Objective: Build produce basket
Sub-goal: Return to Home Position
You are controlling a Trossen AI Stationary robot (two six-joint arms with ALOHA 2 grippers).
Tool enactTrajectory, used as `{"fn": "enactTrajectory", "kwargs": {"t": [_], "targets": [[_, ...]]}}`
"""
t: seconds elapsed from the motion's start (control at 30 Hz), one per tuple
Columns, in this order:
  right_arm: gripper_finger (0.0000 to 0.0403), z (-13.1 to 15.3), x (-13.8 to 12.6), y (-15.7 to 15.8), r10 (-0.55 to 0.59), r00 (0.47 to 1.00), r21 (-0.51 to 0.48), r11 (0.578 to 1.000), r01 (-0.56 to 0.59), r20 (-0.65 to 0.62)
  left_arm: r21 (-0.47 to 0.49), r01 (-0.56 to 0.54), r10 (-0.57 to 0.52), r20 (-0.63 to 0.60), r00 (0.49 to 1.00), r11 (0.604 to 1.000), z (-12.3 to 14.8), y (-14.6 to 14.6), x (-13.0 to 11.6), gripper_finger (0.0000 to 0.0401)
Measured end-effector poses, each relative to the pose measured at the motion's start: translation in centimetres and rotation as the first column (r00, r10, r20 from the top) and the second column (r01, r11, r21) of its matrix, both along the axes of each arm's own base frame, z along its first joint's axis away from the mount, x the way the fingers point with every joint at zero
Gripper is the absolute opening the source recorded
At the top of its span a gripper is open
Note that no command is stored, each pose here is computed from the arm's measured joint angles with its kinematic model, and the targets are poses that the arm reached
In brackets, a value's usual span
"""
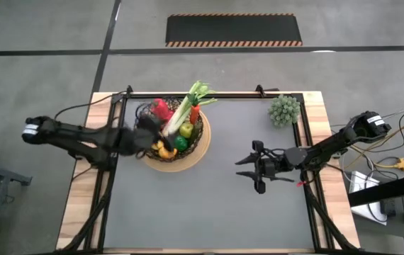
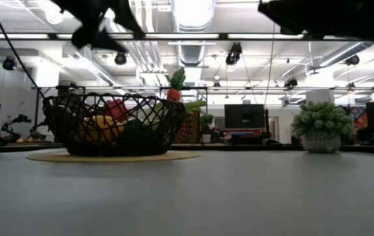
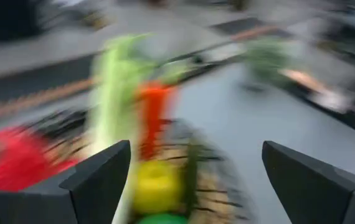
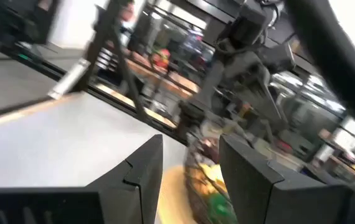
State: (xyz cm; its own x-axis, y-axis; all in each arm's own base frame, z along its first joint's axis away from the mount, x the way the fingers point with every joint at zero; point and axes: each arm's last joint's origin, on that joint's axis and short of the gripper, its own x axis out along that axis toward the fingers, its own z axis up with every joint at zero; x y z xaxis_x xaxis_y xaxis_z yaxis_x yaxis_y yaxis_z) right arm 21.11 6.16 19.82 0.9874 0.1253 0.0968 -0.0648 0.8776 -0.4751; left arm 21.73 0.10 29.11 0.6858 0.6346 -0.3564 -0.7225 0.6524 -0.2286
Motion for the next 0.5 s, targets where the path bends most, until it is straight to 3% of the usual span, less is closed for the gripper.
{"fn": "enactTrajectory", "kwargs": {"t": [0.1, 0.27, 0.37, 0.5], "targets": [[0.0144, 0.1, 0.0, 0.1, 0.048, 0.999, -0.001, 0.999, -0.048, 0.016, 0.134, 0.242, -0.238, -0.045, 0.970, 0.961, 0.5, -3.4, -0.1, 0.0340], [0.0144, -0.1, -0.2, 0.1, 0.057, 0.998, -0.004, 0.998, -0.057, 0.009, 0.293, 0.527, -0.473, -0.237, 0.848, 0.798, -0.6, -8.4, -1.6, 0.0325], [0.0144, -0.3, -0.5, 0.0, 0.056, 0.998, -0.005, 0.998, -0.056, 0.006, 0.314, 0.609, -0.546, -0.270, 0.793, 0.728, -1.3, -9.8, -2.9, 0.0311], [0.0144, -0.1, -1.0, -0.1, 0.056, 0.998, -0.001, 0.998, -0.056, 0.024, 0.321, 0.643, -0.591, -0.255, 0.766, 0.695, -1.9, -9.8, -4.9, 0.0277]]}}
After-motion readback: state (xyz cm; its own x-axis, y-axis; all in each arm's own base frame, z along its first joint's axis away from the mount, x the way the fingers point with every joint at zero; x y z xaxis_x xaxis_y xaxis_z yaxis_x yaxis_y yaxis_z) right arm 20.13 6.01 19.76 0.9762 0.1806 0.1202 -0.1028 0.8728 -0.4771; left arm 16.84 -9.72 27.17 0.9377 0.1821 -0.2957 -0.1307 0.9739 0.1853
